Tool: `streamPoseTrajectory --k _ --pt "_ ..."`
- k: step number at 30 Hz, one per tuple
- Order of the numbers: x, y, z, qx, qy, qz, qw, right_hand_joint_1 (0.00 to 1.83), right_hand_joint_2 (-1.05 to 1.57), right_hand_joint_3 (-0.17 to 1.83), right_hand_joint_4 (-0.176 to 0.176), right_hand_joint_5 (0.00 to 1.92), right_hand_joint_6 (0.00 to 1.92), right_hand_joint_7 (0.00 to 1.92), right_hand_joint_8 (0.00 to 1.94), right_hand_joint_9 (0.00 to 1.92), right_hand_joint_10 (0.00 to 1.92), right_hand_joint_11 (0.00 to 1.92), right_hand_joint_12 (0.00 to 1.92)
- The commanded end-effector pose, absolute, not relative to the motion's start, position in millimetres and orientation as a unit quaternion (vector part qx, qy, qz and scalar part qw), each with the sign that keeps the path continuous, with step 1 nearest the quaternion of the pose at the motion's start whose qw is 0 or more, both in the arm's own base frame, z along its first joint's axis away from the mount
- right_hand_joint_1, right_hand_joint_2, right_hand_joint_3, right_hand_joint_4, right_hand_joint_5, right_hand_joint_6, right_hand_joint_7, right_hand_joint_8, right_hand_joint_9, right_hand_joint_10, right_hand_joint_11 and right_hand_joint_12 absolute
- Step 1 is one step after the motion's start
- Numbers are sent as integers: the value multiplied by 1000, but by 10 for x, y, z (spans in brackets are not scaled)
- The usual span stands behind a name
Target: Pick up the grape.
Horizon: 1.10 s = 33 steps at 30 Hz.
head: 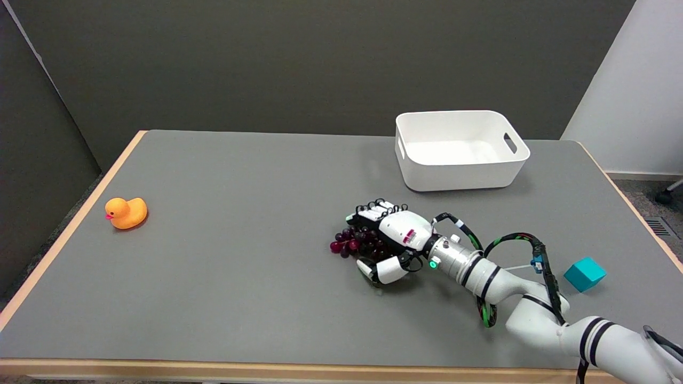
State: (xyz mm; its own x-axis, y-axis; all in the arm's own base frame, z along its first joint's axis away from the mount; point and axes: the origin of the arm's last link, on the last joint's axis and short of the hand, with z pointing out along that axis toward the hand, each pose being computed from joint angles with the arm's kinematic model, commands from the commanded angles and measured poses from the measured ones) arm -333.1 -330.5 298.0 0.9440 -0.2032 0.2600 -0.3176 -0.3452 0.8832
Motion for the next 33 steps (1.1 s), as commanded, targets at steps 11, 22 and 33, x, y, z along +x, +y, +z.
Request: streamPoseTrajectory --k 11,22,33 --pt "-3335 -3171 2912 838 -68 120 529 988 845 916 -48 759 1658 501 1941 805 1921 618 1921" --pt "-2846 -3329 2960 835 2 186 518 919 708 767 -16 694 1921 789 1941 1194 1921 1135 1921" --pt "-1984 -3512 2983 826 118 265 483 912 708 769 -11 688 1921 823 1941 1253 1921 1163 1921"
